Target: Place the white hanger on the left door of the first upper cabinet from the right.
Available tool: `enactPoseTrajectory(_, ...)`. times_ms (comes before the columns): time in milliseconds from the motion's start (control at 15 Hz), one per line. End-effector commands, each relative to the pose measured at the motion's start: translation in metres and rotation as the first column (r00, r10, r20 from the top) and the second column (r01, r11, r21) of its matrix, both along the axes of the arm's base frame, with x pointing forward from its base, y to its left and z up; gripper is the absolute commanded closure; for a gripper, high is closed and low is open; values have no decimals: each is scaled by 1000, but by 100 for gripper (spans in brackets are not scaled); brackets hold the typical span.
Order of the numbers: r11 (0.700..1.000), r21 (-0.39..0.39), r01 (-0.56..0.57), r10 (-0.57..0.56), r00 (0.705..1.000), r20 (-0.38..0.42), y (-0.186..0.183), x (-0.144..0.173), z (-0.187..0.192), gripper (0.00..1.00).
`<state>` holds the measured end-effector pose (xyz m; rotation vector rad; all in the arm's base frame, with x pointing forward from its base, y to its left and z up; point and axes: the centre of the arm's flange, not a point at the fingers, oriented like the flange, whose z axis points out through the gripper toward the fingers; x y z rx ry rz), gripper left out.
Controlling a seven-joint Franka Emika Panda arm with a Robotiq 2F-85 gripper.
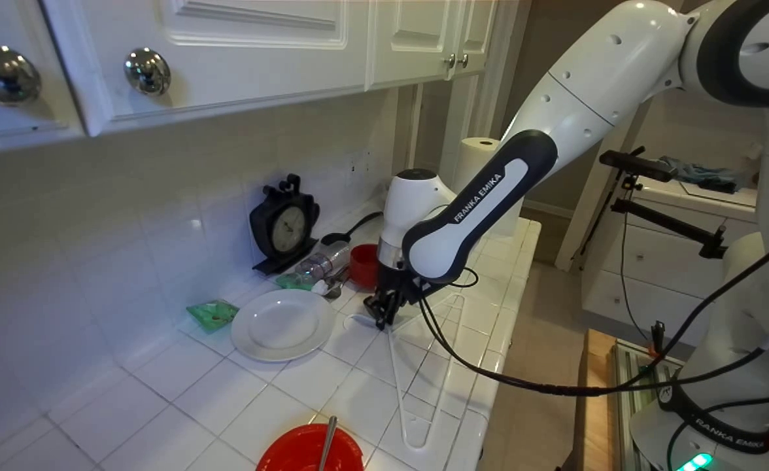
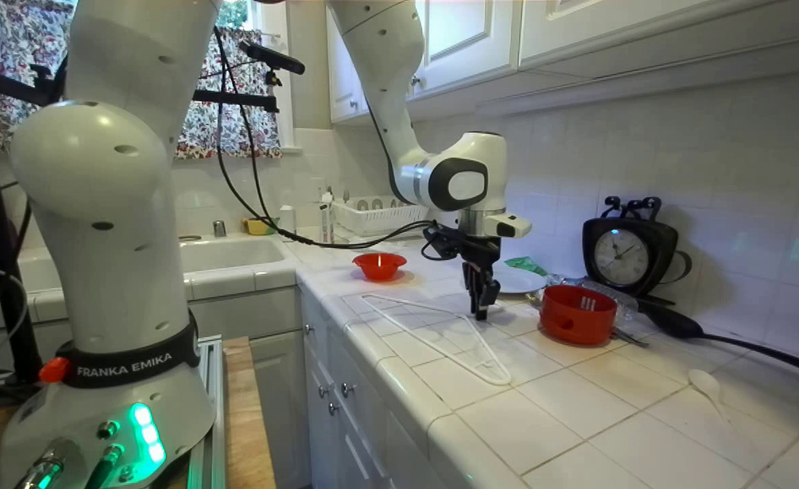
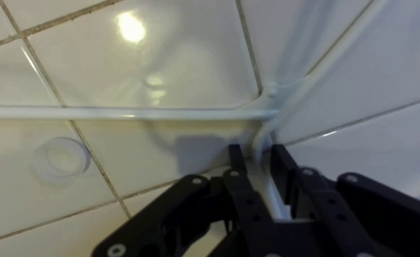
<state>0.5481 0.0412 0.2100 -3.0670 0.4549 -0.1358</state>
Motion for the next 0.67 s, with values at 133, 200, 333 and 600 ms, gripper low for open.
enactPoseTrajectory(133, 1000, -15, -9, 8, 999, -49, 9, 5, -2, 68)
enactPoseTrajectory(200, 1000, -16, -9, 8, 998, -57, 9, 5, -3, 67)
enactPoseTrajectory(333, 1000, -15, -12, 11, 998, -69, 10, 5, -5, 64)
enactPoseTrajectory(600, 1000, -26, -11, 9, 997, -77, 10, 7, -6, 87)
